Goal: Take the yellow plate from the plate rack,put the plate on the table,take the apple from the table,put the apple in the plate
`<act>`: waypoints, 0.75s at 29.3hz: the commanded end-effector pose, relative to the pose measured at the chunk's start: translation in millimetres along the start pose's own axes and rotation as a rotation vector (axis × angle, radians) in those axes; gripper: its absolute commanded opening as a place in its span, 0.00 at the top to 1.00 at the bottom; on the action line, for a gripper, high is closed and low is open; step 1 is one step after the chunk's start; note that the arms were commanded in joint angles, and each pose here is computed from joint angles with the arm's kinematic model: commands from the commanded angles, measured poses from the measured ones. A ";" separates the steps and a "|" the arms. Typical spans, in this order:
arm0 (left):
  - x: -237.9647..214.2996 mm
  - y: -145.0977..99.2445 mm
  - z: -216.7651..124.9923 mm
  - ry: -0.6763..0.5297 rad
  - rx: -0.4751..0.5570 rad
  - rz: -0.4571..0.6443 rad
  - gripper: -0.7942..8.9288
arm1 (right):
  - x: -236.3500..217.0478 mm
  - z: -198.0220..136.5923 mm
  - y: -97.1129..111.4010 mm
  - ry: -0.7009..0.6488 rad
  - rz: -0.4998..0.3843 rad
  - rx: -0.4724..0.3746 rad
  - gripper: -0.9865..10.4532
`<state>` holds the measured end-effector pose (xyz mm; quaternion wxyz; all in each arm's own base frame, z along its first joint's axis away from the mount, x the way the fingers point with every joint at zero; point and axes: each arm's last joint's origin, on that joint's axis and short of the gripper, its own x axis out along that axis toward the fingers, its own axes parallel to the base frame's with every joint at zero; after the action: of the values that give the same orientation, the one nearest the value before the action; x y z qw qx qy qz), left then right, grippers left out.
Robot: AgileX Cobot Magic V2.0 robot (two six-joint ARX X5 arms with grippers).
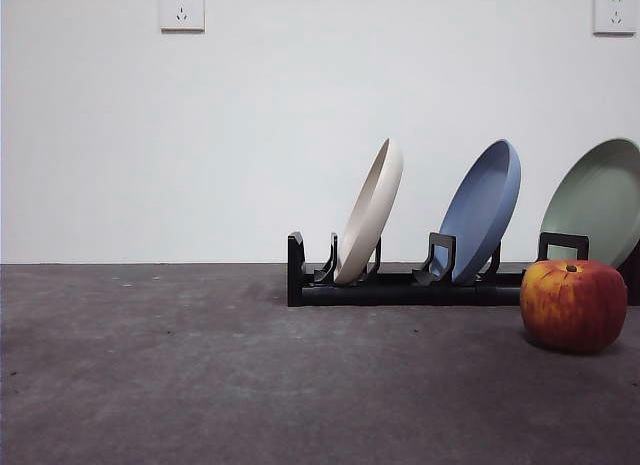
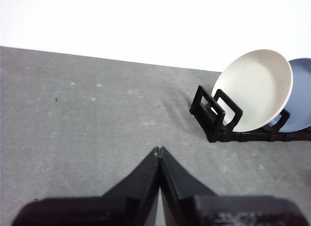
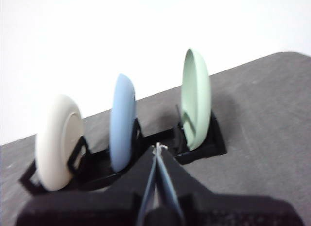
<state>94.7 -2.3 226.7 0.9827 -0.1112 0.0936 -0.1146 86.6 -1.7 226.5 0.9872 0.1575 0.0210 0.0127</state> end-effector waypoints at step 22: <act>-6.5 -35.1 112.3 0.255 0.051 -0.250 0.92 | 1.2 126.0 48.1 0.476 0.177 -0.255 0.91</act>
<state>105.0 -11.5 341.6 0.9429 -0.0932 0.2053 -0.2453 93.3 4.8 359.6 0.9609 0.0365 0.2400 0.1332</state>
